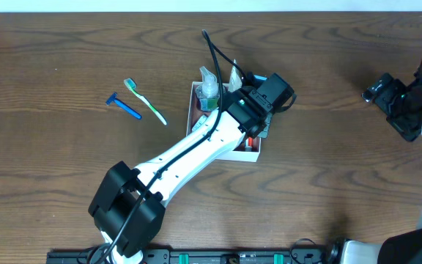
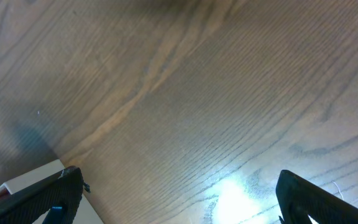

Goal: Pack container
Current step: 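Lower the Colgate tube into the box and open the left gripper, then move the left gripper left and grasp the blue razor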

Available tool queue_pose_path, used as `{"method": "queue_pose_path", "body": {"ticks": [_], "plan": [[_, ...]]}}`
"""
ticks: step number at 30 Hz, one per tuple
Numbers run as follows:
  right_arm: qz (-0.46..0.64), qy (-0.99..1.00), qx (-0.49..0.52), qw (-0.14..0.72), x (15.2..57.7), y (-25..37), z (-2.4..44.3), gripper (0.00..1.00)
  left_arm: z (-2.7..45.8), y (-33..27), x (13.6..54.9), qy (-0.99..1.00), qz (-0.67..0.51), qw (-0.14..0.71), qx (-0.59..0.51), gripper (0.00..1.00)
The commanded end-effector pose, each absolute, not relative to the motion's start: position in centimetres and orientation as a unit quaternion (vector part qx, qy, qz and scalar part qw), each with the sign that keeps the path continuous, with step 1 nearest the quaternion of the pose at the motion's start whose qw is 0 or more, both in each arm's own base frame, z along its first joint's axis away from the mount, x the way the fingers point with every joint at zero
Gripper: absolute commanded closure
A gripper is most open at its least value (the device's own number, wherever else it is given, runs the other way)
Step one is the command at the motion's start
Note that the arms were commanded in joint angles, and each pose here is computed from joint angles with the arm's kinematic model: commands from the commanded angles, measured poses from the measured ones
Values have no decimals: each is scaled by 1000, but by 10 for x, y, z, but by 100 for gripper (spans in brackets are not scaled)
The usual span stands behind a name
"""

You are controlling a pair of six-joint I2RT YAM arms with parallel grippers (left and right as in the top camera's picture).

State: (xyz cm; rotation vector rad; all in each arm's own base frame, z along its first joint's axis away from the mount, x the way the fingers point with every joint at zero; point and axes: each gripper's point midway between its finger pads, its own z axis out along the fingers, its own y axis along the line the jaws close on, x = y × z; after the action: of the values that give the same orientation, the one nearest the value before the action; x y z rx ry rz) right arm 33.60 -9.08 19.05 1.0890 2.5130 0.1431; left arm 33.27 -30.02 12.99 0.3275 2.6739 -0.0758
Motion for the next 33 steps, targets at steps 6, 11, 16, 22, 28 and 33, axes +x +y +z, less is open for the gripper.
{"method": "queue_pose_path", "body": {"ticks": [6,11,16,22,28,33], "plan": [[54,895,395,199,338,-92,192,1,178,-299,336,956,-54,267,113,46],[54,895,395,199,338,-92,192,1,231,-274,323,945,-68,304,102,46],[54,895,395,199,338,-92,192,1,273,-208,326,936,-24,352,10,46],[54,895,395,199,338,-92,192,1,277,-124,353,928,19,352,-119,45],[54,895,395,199,338,-92,192,1,247,-54,382,923,45,307,-229,45],[53,895,395,199,338,-92,192,1,199,-13,399,927,59,239,-282,45]]}}
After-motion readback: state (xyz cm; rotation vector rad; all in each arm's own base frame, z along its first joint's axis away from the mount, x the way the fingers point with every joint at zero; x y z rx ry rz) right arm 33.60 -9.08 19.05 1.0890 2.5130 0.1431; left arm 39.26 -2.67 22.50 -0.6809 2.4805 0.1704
